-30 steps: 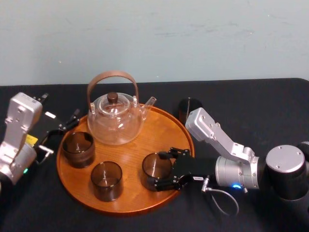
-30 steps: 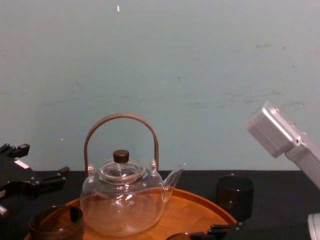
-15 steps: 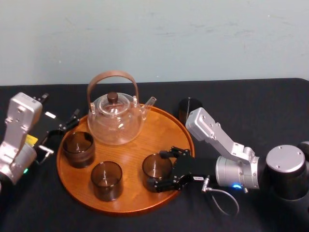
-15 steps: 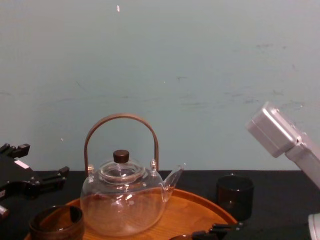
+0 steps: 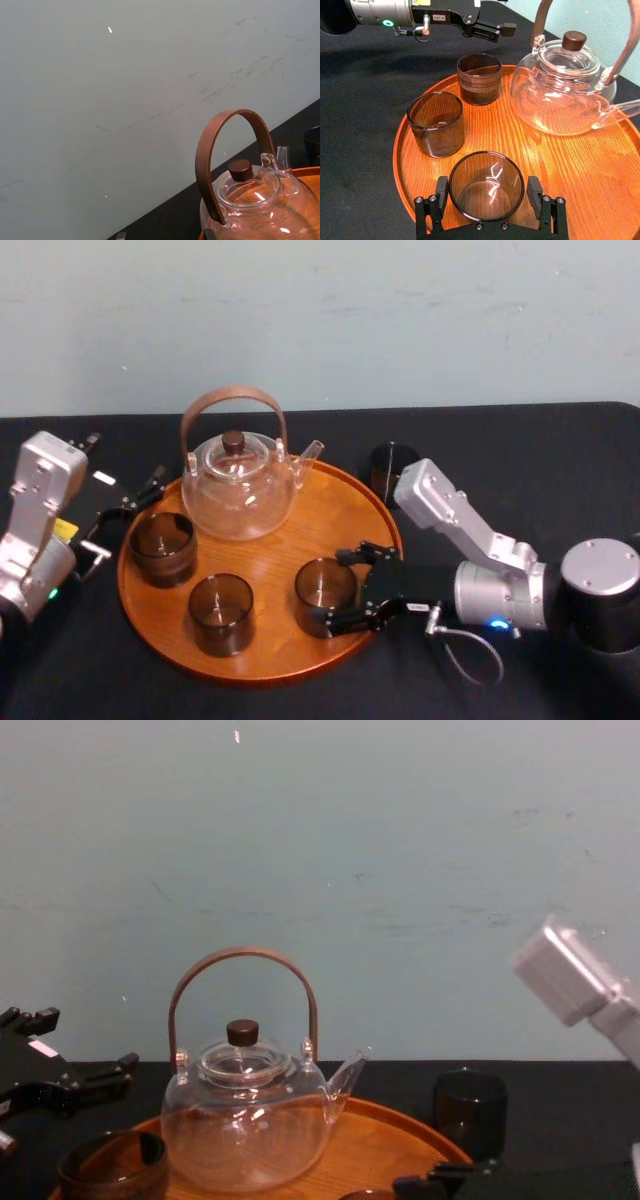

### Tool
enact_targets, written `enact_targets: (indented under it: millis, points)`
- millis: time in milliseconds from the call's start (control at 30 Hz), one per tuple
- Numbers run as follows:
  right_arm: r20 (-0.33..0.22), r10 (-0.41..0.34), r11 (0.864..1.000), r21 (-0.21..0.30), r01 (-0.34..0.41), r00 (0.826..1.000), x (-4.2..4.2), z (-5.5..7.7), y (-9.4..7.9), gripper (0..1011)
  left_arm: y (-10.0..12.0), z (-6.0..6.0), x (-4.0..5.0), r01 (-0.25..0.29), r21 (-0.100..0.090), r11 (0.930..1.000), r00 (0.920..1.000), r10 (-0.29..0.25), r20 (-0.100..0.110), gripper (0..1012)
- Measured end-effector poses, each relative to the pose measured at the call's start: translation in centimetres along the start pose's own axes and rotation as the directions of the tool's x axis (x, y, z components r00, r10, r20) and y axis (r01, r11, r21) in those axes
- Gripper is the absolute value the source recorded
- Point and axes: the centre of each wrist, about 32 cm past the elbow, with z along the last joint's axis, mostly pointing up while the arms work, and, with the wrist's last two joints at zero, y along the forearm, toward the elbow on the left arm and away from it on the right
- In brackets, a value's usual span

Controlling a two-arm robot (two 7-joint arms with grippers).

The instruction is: Pick up the glass from the table and place it on the tray.

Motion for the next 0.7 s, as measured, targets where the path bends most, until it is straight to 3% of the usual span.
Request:
enact_targets:
  millis: [467,700]
  points:
    - [-0.025,-0.002,1.000,0.008,0.003,1.000,-0.34,-0.8,-3.3,1002,0.0,0.0,0.00,0.000,0.000,1.0000,1.0000,0.000,0.000,1001]
    - [-0.035,-0.012,1.000,0.010,0.012,0.999,-0.65,-1.6,-5.8,1002,0.0,0.0,0.00,0.000,0.000,1.0000,1.0000,0.000,0.000,1002]
